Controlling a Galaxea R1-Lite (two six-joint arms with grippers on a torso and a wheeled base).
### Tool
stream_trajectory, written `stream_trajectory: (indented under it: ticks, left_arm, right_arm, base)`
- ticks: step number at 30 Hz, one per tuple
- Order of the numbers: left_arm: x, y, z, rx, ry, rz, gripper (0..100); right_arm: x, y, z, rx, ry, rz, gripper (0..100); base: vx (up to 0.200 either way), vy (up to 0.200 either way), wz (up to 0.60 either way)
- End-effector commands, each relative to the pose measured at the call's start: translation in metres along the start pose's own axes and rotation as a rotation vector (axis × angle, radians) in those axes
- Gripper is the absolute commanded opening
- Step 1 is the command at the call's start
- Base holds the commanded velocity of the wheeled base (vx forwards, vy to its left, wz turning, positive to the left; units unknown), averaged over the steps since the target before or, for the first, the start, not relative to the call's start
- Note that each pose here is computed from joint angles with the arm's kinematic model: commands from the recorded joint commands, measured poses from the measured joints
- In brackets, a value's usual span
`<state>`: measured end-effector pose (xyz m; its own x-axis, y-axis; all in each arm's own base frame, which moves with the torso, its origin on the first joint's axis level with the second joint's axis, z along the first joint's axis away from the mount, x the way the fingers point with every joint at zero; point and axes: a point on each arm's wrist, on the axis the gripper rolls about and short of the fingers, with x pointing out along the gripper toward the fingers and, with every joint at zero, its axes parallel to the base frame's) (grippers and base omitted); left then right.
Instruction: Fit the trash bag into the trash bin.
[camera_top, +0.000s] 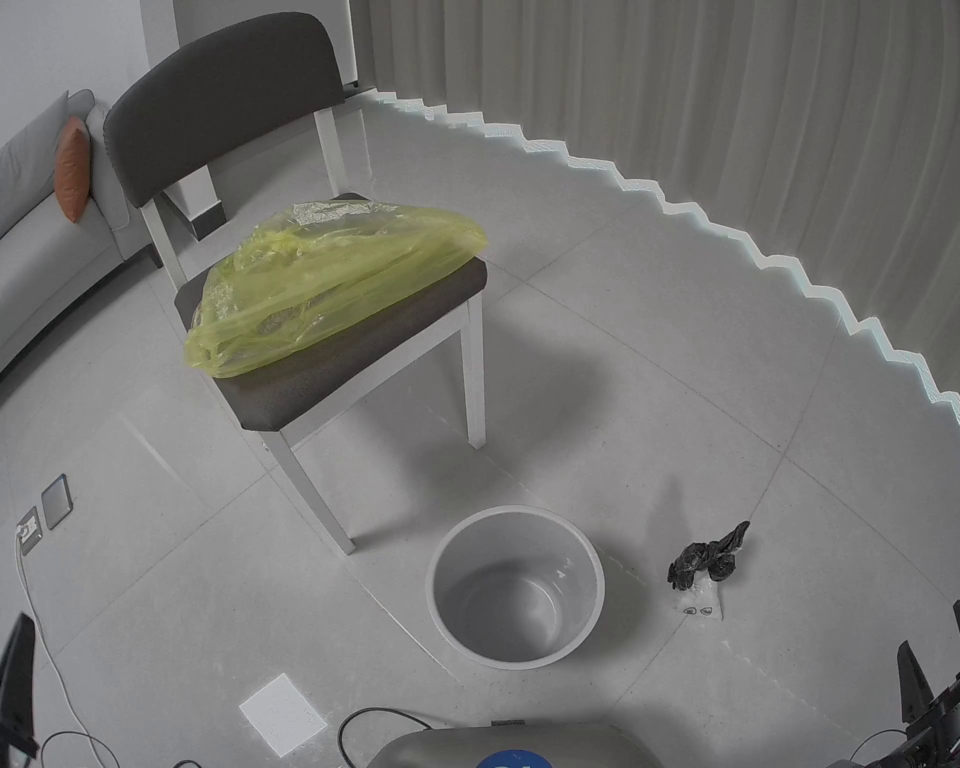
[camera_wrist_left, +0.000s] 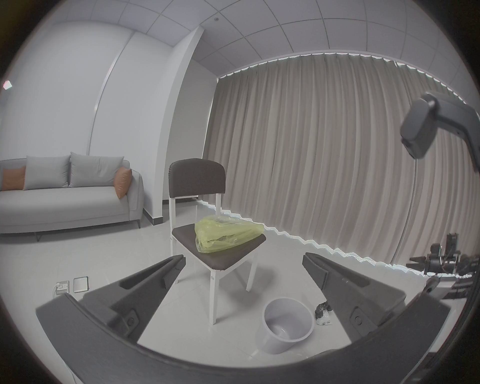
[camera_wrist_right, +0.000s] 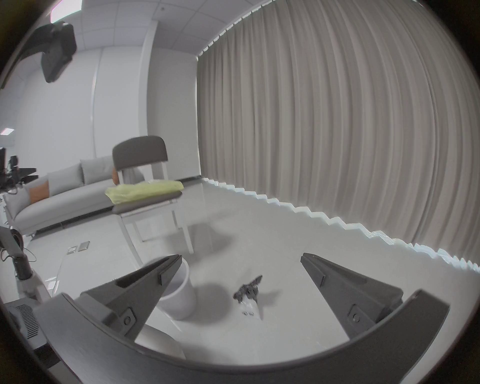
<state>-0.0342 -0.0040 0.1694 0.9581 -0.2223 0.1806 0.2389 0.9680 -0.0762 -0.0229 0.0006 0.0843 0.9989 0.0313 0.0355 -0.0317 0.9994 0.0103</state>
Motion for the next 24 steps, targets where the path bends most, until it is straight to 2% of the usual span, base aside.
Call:
stream_trajectory:
  ticks: [1,3,4,5,6,8,13,17,19,24]
  left_arm:
    - [0.059,0.006,0.052,-0.047,0.145,-0.017,100]
    - [0.082,0.009,0.062,-0.056,0.192,-0.008,100]
    - [0.107,0.014,0.07,-0.058,0.238,0.001,100]
    - [0.111,0.014,0.071,-0.056,0.244,0.002,100]
    - [0.134,0.019,0.074,-0.036,0.29,0.012,100]
    - [0.16,0.025,0.077,0.008,0.329,0.042,100]
    - [0.217,0.036,0.068,0.082,0.434,0.126,100]
    - [0.249,0.038,0.058,0.091,0.492,0.173,100]
    - [0.282,0.043,0.048,0.099,0.533,0.212,100]
    - [0.339,0.05,0.029,0.116,0.579,0.251,100]
  right_arm:
    - [-0.012,0.004,0.044,0.02,-0.208,0.136,100]
    - [-0.011,0.005,0.064,0.054,-0.196,0.188,100]
    - [0.0,0.005,0.083,0.073,-0.13,0.202,100]
    - [0.003,0.005,0.086,0.075,-0.118,0.2,100]
    - [0.021,0.005,0.108,0.082,-0.062,0.195,100]
    - [0.049,0.004,0.132,0.089,0.006,0.179,100]
    - [0.114,0.001,0.178,0.099,0.067,0.088,100]
    - [0.139,0.0,0.185,0.098,0.049,0.043,100]
    - [0.151,0.0,0.184,0.097,0.025,0.023,100]
    - [0.154,0.0,0.171,0.097,0.059,0.031,100]
  base:
    - [0.0,0.0,0.0]
    - [0.0,0.0,0.0]
    - [0.0,0.0,0.0]
    - [0.0,0.0,0.0]
    - [0.0,0.0,0.0]
    - [0.0,0.0,0.0]
    - [0.0,0.0,0.0]
    - [0.0,0.0,0.0]
    - [0.0,0.0,0.0]
    - [0.0,0.0,0.0]
